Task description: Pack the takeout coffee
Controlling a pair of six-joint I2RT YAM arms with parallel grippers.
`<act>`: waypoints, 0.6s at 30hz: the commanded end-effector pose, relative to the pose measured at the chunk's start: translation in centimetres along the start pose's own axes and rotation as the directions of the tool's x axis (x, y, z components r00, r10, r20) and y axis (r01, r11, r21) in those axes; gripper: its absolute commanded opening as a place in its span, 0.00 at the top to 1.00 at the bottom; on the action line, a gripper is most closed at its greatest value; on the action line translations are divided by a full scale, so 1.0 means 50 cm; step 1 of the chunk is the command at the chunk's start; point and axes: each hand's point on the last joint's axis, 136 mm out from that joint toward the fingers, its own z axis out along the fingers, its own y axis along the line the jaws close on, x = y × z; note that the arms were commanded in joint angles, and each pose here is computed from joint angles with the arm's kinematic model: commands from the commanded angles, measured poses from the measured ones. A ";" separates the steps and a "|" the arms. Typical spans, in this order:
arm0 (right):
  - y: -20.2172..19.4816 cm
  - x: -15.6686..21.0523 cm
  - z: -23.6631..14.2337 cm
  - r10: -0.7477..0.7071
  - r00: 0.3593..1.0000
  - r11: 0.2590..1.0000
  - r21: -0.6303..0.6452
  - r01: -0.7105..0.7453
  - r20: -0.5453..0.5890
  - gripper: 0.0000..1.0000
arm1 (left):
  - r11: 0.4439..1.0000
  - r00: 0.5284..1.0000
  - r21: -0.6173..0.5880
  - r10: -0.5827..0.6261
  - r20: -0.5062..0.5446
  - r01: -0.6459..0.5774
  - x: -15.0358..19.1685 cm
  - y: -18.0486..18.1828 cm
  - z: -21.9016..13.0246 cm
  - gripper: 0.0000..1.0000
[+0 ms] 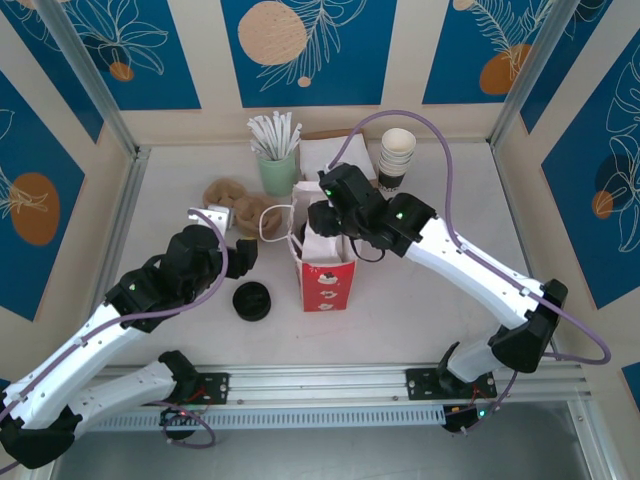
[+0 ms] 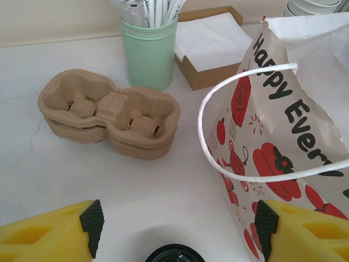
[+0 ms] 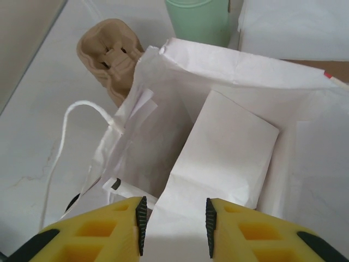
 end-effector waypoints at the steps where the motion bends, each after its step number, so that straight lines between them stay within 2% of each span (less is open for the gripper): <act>1: 0.017 -0.058 -0.066 0.015 0.996 0.996 -0.093 -0.007 0.091 0.63 | 1.000 0.999 -0.004 -0.015 0.050 0.015 -0.028 -0.001 -0.009 0.23; 9: -0.033 -0.106 -0.148 0.033 0.979 0.995 -0.101 -0.013 0.203 0.61 | 0.997 0.993 -0.075 0.038 0.111 -0.030 -0.063 0.016 -0.008 0.17; 12: -0.089 -0.116 -0.172 0.053 0.967 0.998 -0.047 -0.042 0.250 0.61 | 0.991 0.987 -0.127 0.065 0.146 -0.047 -0.073 0.030 0.004 0.09; 14: -0.132 -0.111 -0.178 0.068 0.961 0.998 -0.013 -0.067 0.267 0.57 | 0.985 0.985 -0.169 0.074 0.159 -0.046 -0.074 0.046 0.015 0.01; 18: -0.222 -0.075 -0.180 0.128 0.956 0.989 0.040 -0.143 0.265 0.48 | 0.958 0.979 -0.284 0.088 0.187 -0.032 -0.062 0.098 0.040 0.01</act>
